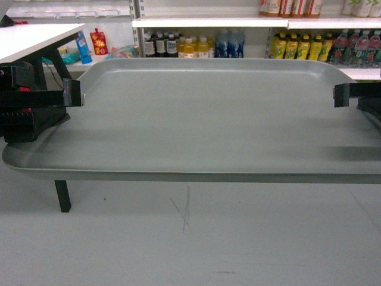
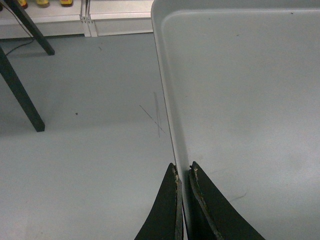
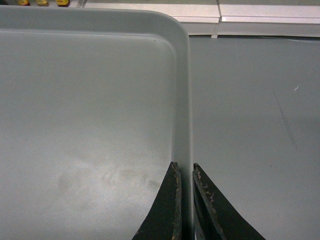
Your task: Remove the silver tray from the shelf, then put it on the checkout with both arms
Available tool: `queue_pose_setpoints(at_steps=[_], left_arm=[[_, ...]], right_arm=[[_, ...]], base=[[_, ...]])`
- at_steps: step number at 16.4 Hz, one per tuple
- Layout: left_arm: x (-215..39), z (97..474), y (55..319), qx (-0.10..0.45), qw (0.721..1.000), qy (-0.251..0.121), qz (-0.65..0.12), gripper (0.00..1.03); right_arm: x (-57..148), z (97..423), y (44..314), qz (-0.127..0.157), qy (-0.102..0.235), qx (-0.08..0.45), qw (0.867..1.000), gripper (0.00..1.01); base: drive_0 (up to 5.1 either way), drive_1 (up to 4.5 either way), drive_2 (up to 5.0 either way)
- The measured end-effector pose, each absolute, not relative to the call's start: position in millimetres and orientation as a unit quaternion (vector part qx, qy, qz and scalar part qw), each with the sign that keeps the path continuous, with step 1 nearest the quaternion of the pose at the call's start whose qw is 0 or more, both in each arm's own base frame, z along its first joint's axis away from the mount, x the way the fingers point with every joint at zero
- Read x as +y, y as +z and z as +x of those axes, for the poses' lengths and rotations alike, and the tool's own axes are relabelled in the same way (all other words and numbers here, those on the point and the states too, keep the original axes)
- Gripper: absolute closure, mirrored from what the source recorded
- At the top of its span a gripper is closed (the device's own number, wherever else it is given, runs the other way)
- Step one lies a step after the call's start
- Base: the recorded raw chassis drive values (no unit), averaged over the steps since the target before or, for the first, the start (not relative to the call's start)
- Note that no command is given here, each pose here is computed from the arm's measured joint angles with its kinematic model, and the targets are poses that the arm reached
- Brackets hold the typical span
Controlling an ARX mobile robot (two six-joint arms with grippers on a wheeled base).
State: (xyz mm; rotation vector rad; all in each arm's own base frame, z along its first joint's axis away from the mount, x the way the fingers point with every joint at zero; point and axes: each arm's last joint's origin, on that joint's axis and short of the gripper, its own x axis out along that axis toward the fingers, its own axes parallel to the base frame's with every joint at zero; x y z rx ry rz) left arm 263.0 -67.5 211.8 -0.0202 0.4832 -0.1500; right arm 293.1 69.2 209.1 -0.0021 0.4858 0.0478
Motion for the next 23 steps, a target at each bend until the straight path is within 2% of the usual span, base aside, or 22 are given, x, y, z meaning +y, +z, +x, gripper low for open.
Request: queue_pose_setpoints(at_steps=[1, 23], left_arm=[[-67.5, 263.0, 211.8, 0.239, 0.968, -0.074, -0.010, 0.99], [-67.8, 263.4, 211.7, 0.238, 0.968, -0.075, -0.011, 0.99]], right_arm=[[69.2, 293.1, 209.2, -0.001, 0.024, 0.240, 0.970, 0.98], [69.1, 293.3, 208.8, -0.001, 0.026, 0.242, 0.970, 0.98]], base=[[0.0, 0.00, 0.0], [-4.9, 2.50, 2.5]])
